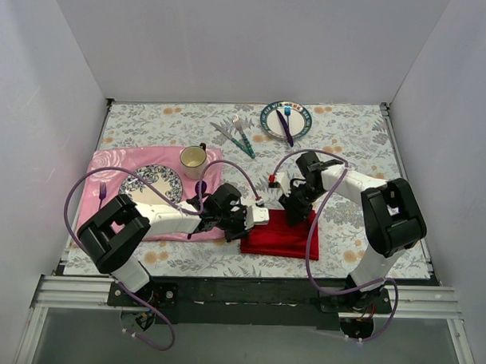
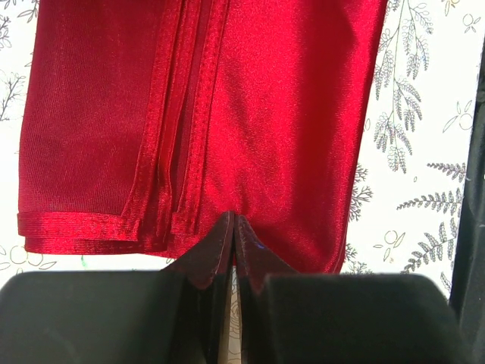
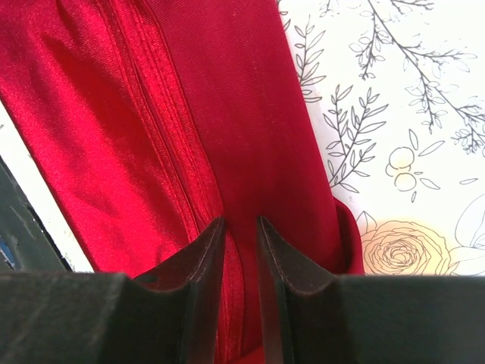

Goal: Fold the napkin into a case and place the utensils inside

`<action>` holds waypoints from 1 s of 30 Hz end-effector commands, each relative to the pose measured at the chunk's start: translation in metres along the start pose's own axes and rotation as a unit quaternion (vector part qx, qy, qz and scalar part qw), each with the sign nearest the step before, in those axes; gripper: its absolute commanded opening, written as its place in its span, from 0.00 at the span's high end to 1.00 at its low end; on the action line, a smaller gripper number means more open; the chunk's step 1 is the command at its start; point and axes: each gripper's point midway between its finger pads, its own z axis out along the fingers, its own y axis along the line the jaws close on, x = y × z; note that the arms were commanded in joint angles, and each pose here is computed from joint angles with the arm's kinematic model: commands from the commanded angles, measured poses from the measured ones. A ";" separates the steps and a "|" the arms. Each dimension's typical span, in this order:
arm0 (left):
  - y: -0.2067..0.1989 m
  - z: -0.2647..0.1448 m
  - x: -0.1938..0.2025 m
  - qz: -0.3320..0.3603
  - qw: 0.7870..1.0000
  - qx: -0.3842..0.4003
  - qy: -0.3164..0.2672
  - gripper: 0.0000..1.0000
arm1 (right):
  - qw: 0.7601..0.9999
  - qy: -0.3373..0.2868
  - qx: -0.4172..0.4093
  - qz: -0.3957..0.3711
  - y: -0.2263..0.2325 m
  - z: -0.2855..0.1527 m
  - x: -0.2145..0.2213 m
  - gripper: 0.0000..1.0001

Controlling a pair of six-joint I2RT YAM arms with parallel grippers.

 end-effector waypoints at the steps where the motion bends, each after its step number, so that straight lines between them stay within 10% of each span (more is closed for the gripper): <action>1: -0.007 -0.007 0.026 -0.037 0.998 -0.003 0.044 0.90 | 0.999 0.028 0.010 0.022 -0.003 0.010 0.021 0.70; 8: 0.004 -0.080 -0.077 -0.100 0.985 -0.026 -0.141 0.41 | 0.999 0.025 0.020 0.022 -0.006 0.021 0.033 0.73; 13: 0.045 -0.120 -0.118 -0.246 0.938 -0.096 -0.223 0.03 | 0.999 0.019 0.033 0.016 -0.010 0.024 0.034 0.73; 21: 0.064 -0.111 -0.134 -0.514 0.823 0.095 -0.220 0.02 | 0.998 -0.012 0.054 -0.005 -0.015 0.027 0.029 0.73; 30: 0.069 -0.073 -0.133 -0.569 0.770 0.187 -0.220 0.02 | 0.996 -0.028 0.076 -0.026 -0.017 0.029 0.033 0.73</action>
